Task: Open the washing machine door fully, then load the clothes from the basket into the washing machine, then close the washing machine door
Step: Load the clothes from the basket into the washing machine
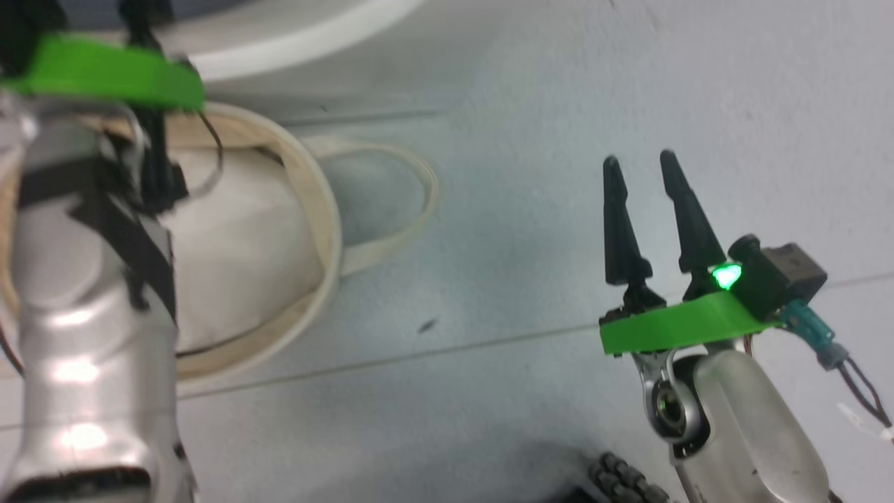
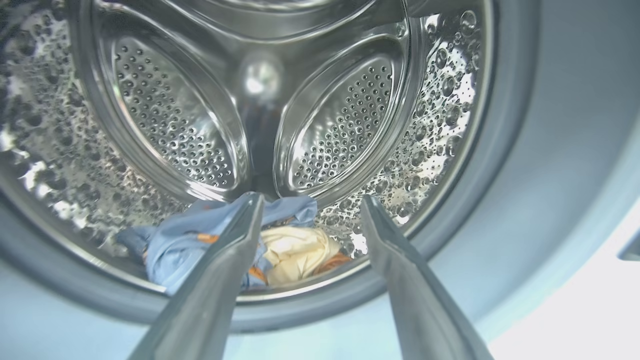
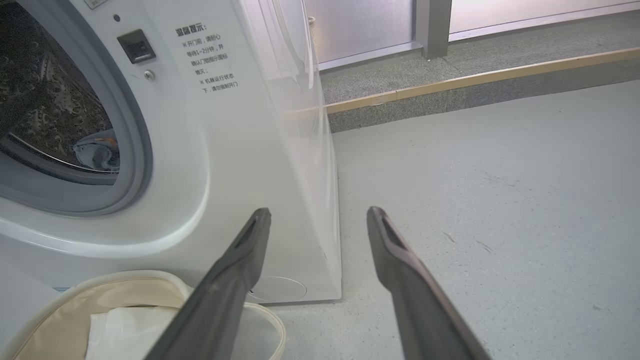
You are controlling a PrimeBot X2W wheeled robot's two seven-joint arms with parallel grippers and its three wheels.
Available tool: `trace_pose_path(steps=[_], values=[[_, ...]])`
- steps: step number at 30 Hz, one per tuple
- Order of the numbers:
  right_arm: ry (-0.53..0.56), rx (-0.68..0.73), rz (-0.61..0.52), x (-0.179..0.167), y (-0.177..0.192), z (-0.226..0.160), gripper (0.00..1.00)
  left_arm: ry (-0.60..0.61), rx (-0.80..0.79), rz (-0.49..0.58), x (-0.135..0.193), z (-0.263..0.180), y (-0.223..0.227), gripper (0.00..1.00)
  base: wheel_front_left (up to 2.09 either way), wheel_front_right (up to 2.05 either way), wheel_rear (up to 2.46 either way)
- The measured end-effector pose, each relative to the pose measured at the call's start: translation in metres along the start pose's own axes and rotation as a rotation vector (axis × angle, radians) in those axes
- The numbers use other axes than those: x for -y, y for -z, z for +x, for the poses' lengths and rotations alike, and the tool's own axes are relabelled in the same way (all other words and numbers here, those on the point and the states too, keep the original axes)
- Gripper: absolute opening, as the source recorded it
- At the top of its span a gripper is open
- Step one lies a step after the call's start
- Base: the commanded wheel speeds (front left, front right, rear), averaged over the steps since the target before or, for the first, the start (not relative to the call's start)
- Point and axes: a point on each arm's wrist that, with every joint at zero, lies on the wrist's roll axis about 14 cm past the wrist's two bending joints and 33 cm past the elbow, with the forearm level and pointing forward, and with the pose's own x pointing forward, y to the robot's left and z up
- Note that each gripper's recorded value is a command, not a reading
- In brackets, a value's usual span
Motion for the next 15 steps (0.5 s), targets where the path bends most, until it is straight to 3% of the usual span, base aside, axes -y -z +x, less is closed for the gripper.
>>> trace_pose_path(steps=[15], values=[[-0.053, 0.111, 0.004, -0.033, -0.050, -0.049, 1.00, -0.005, -0.104, -0.003, 0.013, -0.128, -0.030, 1.00, 0.00, 0.00, 0.00]])
